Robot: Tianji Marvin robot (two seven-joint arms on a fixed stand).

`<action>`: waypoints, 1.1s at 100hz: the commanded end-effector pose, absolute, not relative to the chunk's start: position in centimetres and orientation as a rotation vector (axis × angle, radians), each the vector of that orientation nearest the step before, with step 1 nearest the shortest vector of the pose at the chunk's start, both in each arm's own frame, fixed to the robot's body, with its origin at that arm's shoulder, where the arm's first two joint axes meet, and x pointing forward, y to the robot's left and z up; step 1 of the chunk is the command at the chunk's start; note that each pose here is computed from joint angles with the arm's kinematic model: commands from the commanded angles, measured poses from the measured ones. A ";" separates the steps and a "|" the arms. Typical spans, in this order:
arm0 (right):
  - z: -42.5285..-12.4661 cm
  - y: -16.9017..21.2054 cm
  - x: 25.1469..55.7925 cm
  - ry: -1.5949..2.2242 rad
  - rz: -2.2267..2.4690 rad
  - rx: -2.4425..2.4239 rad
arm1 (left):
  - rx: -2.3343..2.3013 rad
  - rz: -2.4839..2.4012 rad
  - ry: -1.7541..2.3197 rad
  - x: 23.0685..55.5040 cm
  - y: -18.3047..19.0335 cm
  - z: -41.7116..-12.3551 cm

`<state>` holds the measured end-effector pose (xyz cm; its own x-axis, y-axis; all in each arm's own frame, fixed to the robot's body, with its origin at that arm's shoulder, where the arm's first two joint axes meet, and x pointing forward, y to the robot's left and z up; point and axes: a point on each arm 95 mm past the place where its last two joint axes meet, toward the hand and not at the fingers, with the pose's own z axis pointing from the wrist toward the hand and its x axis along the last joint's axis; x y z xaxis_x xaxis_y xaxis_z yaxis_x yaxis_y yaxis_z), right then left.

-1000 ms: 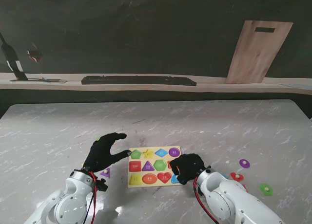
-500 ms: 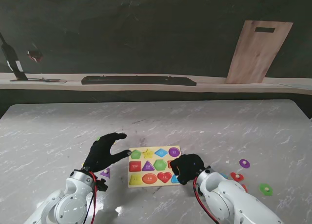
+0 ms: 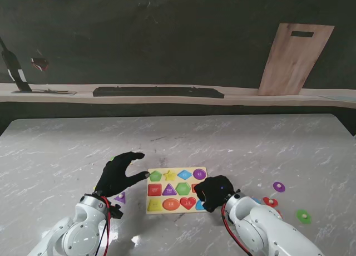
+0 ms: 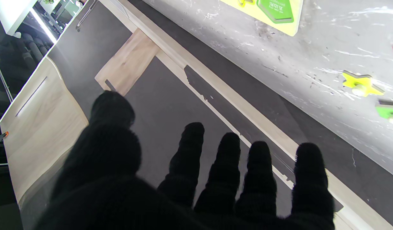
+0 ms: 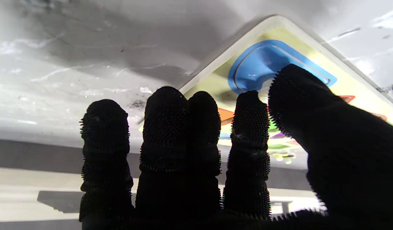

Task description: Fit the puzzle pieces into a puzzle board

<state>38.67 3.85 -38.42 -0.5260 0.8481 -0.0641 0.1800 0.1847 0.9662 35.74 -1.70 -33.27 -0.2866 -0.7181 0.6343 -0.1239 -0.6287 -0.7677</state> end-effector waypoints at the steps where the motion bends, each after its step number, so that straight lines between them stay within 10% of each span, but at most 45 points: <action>1: -39.3 3.4 38.0 1.863 1.365 0.946 | -1.565 -1.972 1.043 35.7 -1.9 -33.4; 110: -36.5 -5.1 38.2 1.775 1.278 0.824 | -1.586 -1.961 1.046 35.9 -2.0 -33.6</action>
